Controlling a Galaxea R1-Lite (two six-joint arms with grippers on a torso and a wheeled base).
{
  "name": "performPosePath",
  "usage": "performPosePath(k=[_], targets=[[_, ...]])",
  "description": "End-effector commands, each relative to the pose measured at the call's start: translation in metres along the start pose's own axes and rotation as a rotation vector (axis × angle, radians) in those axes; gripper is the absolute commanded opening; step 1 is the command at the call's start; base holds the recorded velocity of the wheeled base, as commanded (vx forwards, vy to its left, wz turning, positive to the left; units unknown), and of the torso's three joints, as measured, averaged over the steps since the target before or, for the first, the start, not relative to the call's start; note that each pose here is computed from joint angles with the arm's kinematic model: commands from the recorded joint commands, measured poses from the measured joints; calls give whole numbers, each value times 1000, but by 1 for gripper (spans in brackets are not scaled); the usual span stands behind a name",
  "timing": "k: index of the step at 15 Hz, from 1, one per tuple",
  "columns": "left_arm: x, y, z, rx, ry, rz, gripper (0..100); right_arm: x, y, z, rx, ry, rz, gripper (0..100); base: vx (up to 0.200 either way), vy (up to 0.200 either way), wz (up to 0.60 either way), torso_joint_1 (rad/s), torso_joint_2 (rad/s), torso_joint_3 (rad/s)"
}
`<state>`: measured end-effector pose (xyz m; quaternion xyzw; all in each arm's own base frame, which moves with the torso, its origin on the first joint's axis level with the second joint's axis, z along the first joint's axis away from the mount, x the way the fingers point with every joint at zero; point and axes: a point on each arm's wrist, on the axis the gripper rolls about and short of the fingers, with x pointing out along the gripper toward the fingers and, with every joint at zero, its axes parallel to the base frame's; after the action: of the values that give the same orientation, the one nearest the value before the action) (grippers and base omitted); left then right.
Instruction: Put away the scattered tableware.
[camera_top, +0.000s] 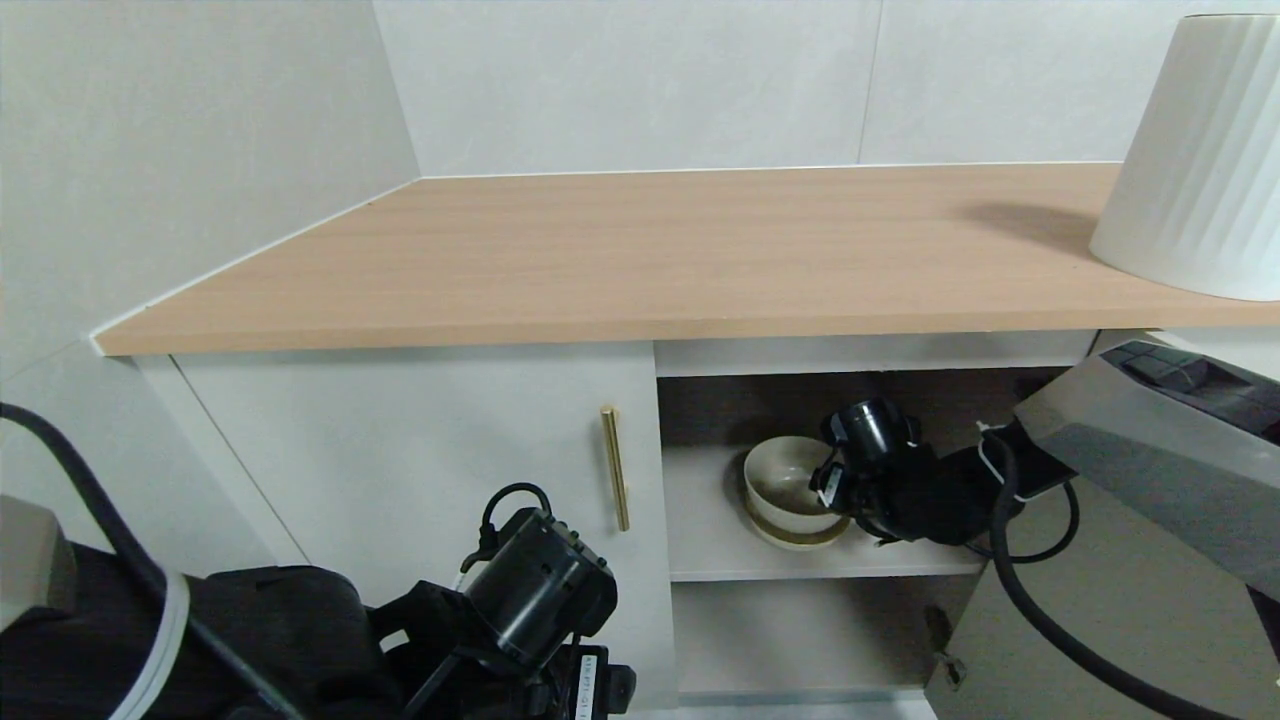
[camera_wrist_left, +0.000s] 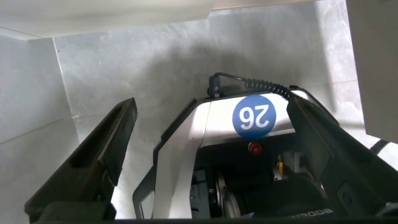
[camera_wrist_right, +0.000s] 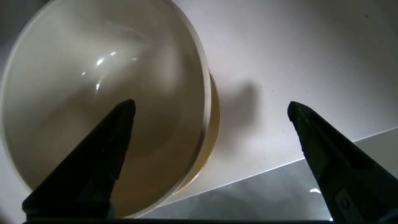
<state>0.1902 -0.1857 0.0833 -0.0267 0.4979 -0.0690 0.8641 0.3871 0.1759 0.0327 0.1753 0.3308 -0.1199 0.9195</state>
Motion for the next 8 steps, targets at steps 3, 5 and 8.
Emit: performPosePath(k=[3,5,8], targets=[[-10,8,6,-18,-37,15,100,-37,3,-3,-72,25,66,100,0,0,0,0,0,0],[-26,18,14,-26,-105,22,100,-64,2,-13,-187,72,130,100,0,0,0,0,0,0],[-53,33,11,-20,-150,7,100,-110,-10,-18,-350,132,263,100,0,0,0,0,0,0]])
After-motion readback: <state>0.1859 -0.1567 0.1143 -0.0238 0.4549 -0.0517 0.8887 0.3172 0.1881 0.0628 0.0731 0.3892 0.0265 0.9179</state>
